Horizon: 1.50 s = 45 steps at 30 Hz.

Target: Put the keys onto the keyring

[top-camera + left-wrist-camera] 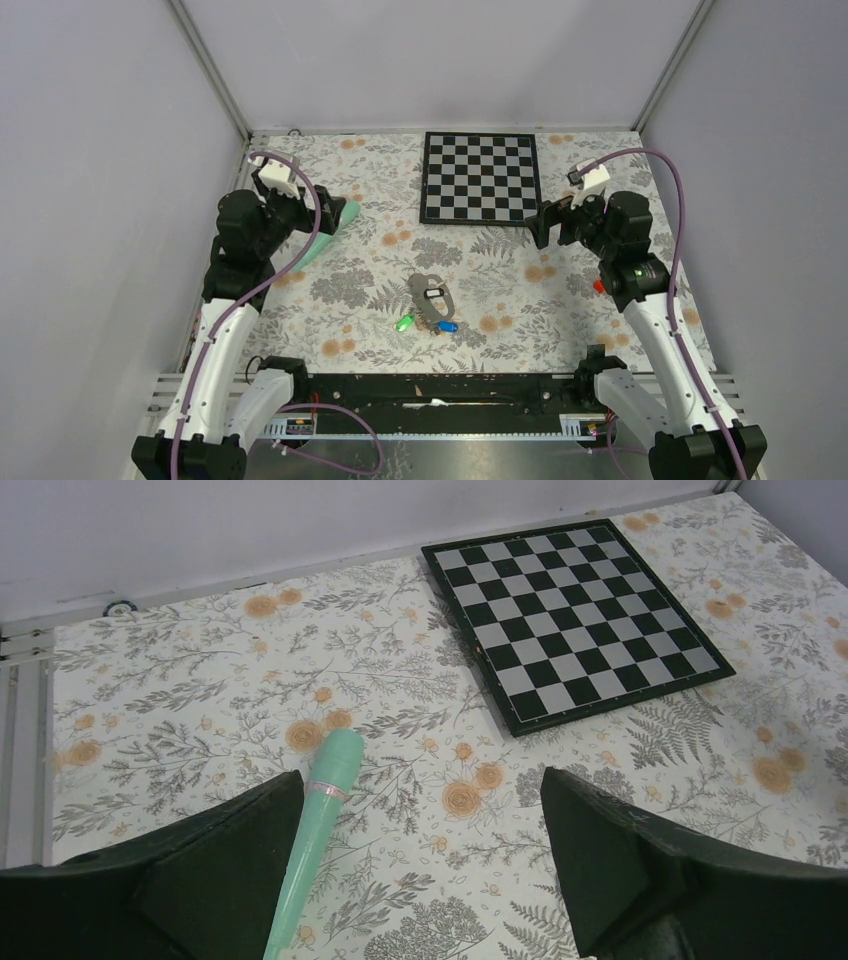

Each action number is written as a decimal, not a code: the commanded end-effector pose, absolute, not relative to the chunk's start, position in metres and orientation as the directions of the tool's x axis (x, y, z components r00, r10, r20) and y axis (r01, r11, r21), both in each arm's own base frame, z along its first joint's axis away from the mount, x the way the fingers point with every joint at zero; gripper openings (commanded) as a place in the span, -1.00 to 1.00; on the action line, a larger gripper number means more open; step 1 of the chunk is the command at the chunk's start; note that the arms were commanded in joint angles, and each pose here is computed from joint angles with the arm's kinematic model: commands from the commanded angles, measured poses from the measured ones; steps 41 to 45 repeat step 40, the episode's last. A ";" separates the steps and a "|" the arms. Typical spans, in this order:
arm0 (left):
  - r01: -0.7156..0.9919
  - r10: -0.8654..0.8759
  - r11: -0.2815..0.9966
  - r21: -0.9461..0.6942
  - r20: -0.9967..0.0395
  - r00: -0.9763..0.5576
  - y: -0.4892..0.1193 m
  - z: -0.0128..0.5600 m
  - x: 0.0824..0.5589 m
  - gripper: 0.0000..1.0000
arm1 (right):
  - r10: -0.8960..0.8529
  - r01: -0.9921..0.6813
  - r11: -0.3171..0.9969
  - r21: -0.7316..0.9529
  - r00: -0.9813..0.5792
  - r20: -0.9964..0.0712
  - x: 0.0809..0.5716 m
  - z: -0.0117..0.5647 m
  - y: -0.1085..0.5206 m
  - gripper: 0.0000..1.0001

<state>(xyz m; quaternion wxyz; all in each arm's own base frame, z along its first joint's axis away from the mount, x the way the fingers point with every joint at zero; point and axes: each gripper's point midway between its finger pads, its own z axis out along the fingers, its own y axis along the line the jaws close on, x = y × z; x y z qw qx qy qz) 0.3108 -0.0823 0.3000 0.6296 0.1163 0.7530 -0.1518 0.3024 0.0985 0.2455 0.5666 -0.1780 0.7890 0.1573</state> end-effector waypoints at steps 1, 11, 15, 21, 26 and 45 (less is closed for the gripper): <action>0.421 -0.053 0.901 -0.110 -0.988 -0.143 -0.089 0.319 0.305 0.98 | -0.102 -0.471 0.882 0.018 -0.227 -0.969 0.302 0.269 0.098 0.99; 0.469 -0.063 0.873 -0.134 -0.984 -0.164 -0.095 0.308 0.300 0.98 | -0.120 -0.499 0.867 0.006 -0.220 -0.968 0.293 0.265 0.100 0.99; 0.486 -0.066 0.862 -0.145 -0.982 -0.177 -0.098 0.304 0.299 0.98 | -0.120 -0.492 0.870 0.004 -0.220 -0.968 0.294 0.265 0.099 0.99; 0.489 -0.065 0.860 -0.147 -0.981 -0.182 -0.098 0.300 0.299 0.98 | -0.121 -0.491 0.871 0.006 -0.227 -0.966 0.294 0.263 0.098 0.99; 0.490 -0.064 0.859 -0.147 -0.981 -0.182 -0.098 0.300 0.299 0.98 | -0.123 -0.494 0.870 0.005 -0.227 -0.966 0.294 0.261 0.099 0.99; 0.499 -0.065 0.853 -0.152 -0.980 -0.188 -0.099 0.297 0.299 0.98 | -0.124 -0.495 0.869 0.004 -0.226 -0.966 0.294 0.260 0.099 0.99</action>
